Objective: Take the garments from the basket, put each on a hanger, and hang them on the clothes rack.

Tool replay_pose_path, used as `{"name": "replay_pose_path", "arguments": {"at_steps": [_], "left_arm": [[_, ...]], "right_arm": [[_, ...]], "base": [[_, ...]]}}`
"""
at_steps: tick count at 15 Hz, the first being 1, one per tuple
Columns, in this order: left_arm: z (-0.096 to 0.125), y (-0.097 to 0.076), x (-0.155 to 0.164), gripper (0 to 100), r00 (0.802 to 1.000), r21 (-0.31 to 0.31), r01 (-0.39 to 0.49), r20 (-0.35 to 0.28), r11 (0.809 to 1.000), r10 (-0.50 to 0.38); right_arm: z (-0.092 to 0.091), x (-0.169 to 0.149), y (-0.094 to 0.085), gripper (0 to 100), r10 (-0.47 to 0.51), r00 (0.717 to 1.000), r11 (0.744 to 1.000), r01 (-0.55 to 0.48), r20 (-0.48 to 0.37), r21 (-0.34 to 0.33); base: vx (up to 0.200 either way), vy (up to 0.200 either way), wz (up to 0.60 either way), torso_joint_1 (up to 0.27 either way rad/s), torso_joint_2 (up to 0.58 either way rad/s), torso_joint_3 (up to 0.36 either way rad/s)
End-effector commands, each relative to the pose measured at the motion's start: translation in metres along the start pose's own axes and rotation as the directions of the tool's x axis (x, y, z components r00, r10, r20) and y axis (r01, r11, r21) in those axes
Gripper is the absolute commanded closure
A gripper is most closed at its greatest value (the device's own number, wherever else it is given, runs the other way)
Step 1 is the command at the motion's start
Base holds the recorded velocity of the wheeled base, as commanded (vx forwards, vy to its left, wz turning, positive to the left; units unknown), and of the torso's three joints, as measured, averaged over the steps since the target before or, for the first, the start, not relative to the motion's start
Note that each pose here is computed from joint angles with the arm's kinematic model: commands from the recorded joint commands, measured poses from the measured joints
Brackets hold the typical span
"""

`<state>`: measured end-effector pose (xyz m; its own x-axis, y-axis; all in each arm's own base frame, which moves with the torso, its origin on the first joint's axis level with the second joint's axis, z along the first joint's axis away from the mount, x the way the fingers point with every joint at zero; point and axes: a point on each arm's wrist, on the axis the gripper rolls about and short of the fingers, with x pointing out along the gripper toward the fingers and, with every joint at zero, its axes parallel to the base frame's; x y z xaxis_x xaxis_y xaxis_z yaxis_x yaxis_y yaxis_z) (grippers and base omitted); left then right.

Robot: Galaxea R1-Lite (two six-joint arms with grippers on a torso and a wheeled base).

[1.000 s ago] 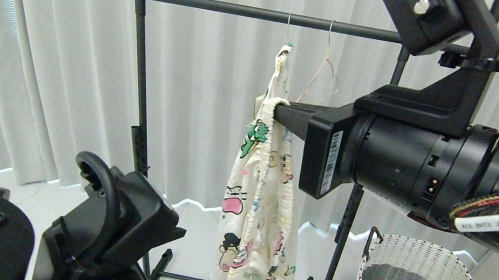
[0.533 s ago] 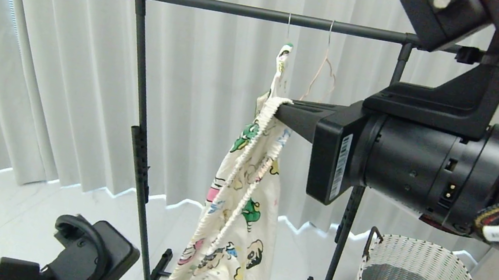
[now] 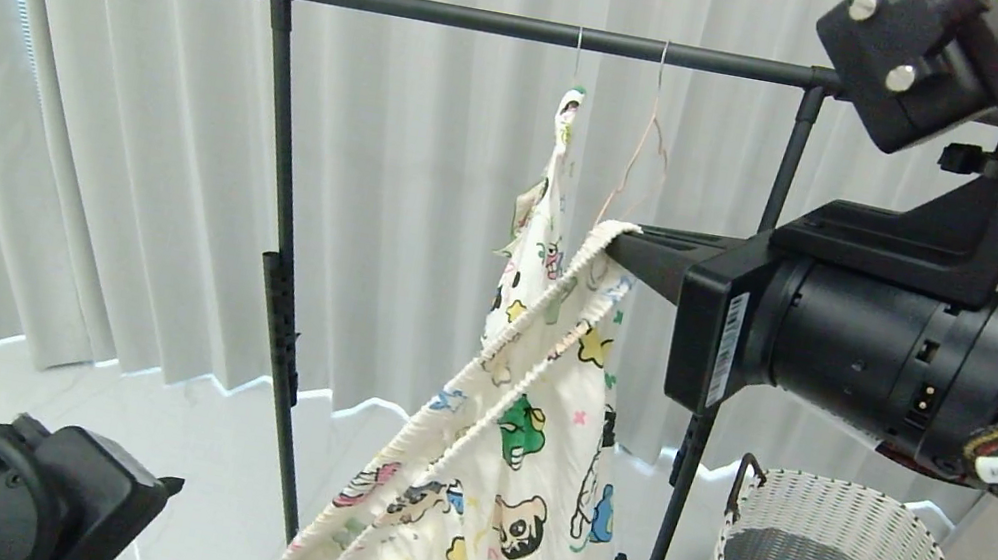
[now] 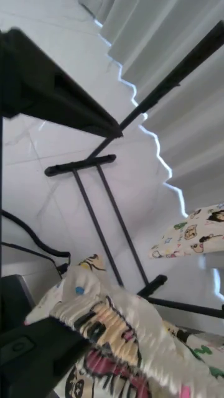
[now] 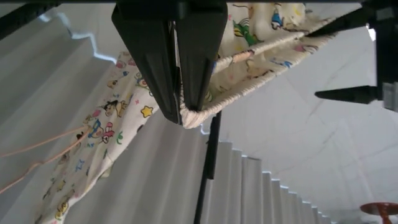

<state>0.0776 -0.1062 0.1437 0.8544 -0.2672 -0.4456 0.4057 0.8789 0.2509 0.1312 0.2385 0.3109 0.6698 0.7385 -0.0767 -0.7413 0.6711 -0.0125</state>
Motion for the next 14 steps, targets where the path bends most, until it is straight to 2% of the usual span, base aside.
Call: {"name": "replay_pose_path", "arguments": {"at_steps": [1, 4, 5, 7, 8, 10, 11, 12, 13, 14], "left_arm": [[-0.002, 0.008, -0.01, 100, 0.999, -0.002, 0.001, 0.041, 1.0, -0.001], [0.003, 0.018, -0.025, 100, 0.992, 0.131, -0.006, 0.125, 0.991, -0.011], [0.009, 0.022, -0.03, 100, 0.987, 0.142, -0.011, 0.161, 0.99, -0.012], [0.023, 0.027, -0.029, 100, 0.985, 0.102, -0.053, 0.171, 0.993, 0.035], [0.047, 0.029, -0.023, 100, 0.98, 0.056, -0.095, 0.181, 0.994, 0.084], [0.094, 0.021, -0.012, 100, 0.972, 0.007, -0.092, 0.216, 0.996, 0.089], [0.119, 0.017, -0.007, 100, 0.971, -0.013, -0.089, 0.22, 0.996, 0.089], [0.131, 0.015, -0.005, 100, 0.972, -0.025, -0.084, 0.22, 0.996, 0.088], [0.15, 0.013, -0.004, 100, 0.978, -0.046, -0.076, 0.192, 0.996, 0.083], [0.157, 0.015, -0.006, 100, 0.983, -0.06, -0.069, 0.164, 0.996, 0.078]], "right_arm": [[0.001, -0.008, -0.008, 100, -0.025, 1.0, 1.0, 0.025, 0.007, 0.002], [-0.005, -0.026, -0.03, 100, -0.094, 0.996, 0.995, 0.094, 0.0, -0.017], [-0.007, -0.034, -0.035, 100, -0.11, 0.994, 0.994, 0.11, 0.001, -0.018], [-0.01, -0.045, -0.037, 100, -0.112, 0.994, 0.994, 0.112, -0.001, -0.019], [-0.015, -0.055, -0.039, 100, -0.11, 0.994, 0.993, 0.11, -0.016, -0.036], [-0.019, -0.068, -0.04, 100, -0.104, 0.993, 0.991, 0.099, -0.048, -0.093], [-0.017, -0.071, -0.041, 100, -0.104, 0.993, 0.988, 0.098, -0.047, -0.116], [-0.015, -0.072, -0.041, 100, -0.104, 0.994, 0.987, 0.098, -0.042, -0.128], [-0.007, -0.075, -0.041, 100, -0.104, 0.994, 0.984, 0.101, -0.014, -0.144], [0.002, -0.076, -0.042, 100, -0.104, 0.994, 0.984, 0.105, 0.011, -0.145]], "base": [[0.0, 0.0, 0.0, 0.0, 0.0, 0.0], [0.0, 0.0, 0.0, 0.0, 0.0, 0.0], [0.0, 0.0, 0.0, 0.0, 0.0, 0.0], [0.0, 0.0, 0.0, 0.0, 0.0, 0.0], [0.0, 0.0, 0.0, 0.0, 0.0, 0.0], [0.0, 0.0, 0.0, 0.0, 0.0, 0.0], [0.0, 0.0, 0.0, 0.0, 0.0, 0.0], [0.0, 0.0, 0.0, 0.0, 0.0, 0.0], [0.0, 0.0, 0.0, 0.0, 0.0, 0.0], [0.0, 0.0, 0.0, 0.0, 0.0, 0.0]]}}
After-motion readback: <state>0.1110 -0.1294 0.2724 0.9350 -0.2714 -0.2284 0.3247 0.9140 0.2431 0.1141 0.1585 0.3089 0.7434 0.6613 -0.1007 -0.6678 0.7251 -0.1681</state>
